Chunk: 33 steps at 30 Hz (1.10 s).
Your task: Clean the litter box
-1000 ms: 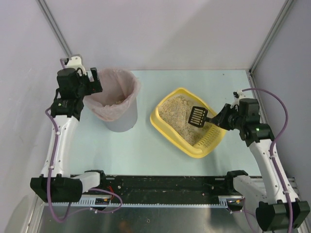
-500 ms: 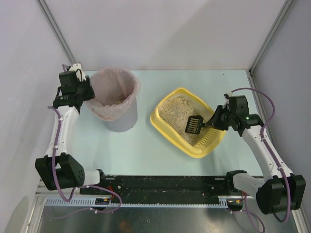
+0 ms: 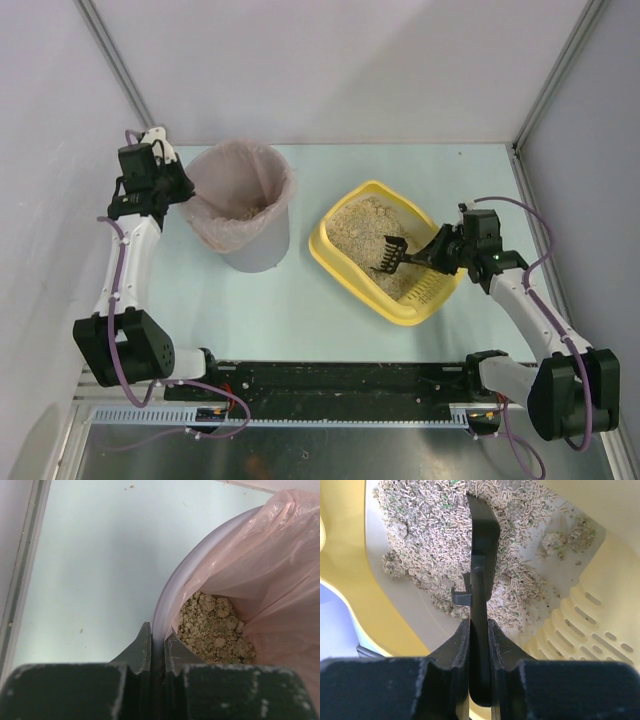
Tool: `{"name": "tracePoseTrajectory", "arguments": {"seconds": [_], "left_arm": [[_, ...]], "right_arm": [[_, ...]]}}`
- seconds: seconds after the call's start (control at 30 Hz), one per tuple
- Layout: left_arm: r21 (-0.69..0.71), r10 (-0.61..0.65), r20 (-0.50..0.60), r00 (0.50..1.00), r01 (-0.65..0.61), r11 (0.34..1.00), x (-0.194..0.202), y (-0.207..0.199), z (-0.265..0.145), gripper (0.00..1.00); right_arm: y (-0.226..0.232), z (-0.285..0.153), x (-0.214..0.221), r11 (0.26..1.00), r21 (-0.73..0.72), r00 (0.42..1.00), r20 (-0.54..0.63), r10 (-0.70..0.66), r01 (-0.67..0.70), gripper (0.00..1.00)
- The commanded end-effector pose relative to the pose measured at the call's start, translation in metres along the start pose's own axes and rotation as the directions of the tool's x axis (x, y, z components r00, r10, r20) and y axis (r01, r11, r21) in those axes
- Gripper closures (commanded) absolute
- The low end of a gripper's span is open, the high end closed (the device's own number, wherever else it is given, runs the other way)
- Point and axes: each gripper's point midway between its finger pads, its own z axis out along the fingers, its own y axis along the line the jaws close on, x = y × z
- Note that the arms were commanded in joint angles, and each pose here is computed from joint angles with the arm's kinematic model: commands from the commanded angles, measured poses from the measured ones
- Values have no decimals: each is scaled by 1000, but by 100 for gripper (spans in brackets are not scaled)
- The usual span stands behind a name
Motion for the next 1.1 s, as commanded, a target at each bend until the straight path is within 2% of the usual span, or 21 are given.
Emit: {"name": "tracePoseTrajectory", "arguments": {"seconds": [0.0,0.5,0.8,0.93,0.97,1.07], "left_arm": [[108,-16,-105,994,27,994,29,-21,11,100],[224,47,-195,980,-2,975,59,-67,26,100],[268,85,-214,973,-25,963,68,-87,27,100],[252,87,-197,977,-35,967,64,-84,24,100],[245,88,-193,977,-39,969,63,-83,24,98],[239,90,-175,980,-47,970,58,-82,21,87]], "right_arm": [[-7,16,1,999,11,999,37,41,-41,100],[2,41,16,994,-47,993,56,106,-103,100],[-4,50,25,995,-26,994,52,100,-99,100],[-3,43,21,997,-27,994,75,76,-74,84],[-4,41,20,998,-23,994,87,65,-64,80],[4,30,13,999,-50,992,128,1,5,60]]}}
